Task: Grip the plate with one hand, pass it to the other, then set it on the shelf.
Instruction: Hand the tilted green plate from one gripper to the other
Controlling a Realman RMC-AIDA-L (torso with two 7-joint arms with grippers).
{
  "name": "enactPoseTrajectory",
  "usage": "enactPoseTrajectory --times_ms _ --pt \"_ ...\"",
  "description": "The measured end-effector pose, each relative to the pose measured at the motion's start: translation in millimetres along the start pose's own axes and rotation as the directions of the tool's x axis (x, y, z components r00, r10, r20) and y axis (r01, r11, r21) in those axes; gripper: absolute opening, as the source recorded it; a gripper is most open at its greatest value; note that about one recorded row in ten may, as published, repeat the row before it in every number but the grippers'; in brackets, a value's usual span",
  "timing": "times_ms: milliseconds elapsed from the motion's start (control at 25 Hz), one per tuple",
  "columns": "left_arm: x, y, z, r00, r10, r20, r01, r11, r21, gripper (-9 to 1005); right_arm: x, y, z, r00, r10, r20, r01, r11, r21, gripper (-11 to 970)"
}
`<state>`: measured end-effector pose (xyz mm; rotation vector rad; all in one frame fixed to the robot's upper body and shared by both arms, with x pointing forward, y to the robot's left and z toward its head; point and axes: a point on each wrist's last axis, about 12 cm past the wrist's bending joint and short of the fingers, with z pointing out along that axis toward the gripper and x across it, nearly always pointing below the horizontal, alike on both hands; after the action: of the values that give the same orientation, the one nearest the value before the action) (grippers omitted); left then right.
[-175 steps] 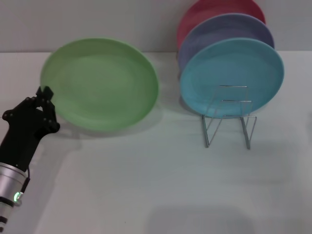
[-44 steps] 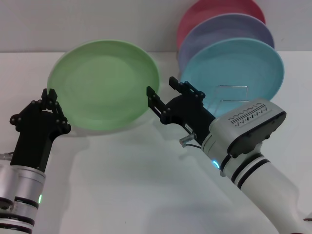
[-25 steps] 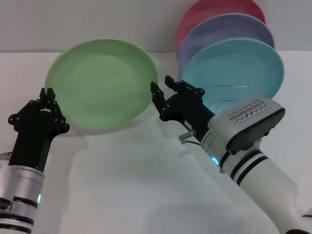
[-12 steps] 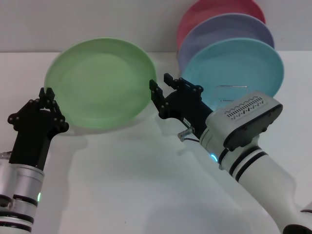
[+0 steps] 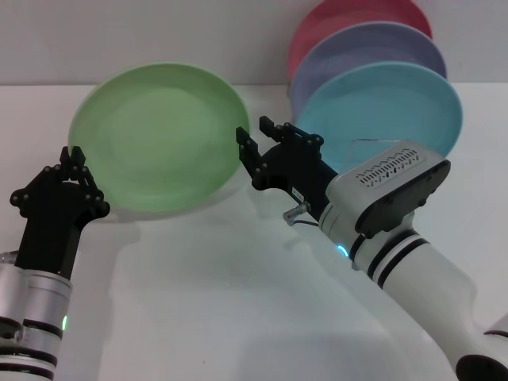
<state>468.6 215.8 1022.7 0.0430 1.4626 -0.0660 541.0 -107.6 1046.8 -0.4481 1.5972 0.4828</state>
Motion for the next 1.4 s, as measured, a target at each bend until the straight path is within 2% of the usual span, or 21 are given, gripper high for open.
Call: enactPoseTrajectory --times_ms 440,1400 --pt "-1.4 -1.3 -1.1 1.0 0.003 0.006 -0.003 1.0 -0.013 34 -1.5 -2.0 3.1 1.0 -0.011 -0.003 0.011 1.0 -0.004 361" --pt "-1.3 -3.0 -1.1 1.0 0.004 0.005 -0.004 1.0 -0.003 34 -2.9 -0.3 7.8 1.0 -0.017 -0.014 0.016 1.0 -0.014 259"
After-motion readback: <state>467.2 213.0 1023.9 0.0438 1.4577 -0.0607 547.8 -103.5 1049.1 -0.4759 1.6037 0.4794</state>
